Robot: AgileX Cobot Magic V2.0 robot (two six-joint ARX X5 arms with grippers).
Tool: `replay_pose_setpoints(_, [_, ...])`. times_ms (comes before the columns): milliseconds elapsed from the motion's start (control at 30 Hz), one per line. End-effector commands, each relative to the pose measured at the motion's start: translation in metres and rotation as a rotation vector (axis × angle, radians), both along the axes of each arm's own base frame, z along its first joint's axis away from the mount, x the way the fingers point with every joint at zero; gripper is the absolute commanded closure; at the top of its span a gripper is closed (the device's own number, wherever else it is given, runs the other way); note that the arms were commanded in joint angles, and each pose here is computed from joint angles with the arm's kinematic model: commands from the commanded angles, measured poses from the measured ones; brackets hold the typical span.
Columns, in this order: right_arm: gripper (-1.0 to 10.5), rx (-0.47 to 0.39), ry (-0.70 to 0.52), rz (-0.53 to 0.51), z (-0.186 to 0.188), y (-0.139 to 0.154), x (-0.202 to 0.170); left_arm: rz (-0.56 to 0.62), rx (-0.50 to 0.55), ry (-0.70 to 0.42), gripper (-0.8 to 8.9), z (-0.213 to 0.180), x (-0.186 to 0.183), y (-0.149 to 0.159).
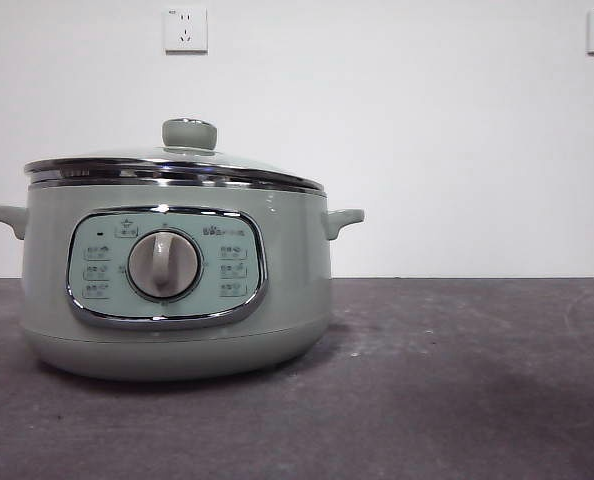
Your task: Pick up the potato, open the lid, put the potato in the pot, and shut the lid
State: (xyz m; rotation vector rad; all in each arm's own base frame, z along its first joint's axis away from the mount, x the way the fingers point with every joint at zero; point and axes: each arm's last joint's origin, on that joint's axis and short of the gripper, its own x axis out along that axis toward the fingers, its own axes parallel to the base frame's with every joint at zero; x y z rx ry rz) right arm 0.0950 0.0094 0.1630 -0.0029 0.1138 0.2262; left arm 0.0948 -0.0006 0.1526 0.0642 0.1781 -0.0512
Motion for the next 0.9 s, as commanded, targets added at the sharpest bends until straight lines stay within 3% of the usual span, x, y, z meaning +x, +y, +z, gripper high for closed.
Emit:
replay_pose_setpoints(33, [9.5,0.023,0.010,-0.005,-0.0077,-0.0002,0.0007,0.006,-0.004,0.010,8.17,-0.0047,0.0006,0.0004])
replay_pose_setpoints(267, [9.5,0.093,0.066,-0.014,-0.0132,-0.0001,0.0003,0.006,-0.004,0.010,8.17,-0.0047,0.0006,0.0004])
replay_pose_setpoints(900, [9.5,0.094,0.069,-0.016,-0.0135,-0.0002,0.0004,0.006,-0.004,0.010,8.17,-0.0047,0.0006,0.0004])
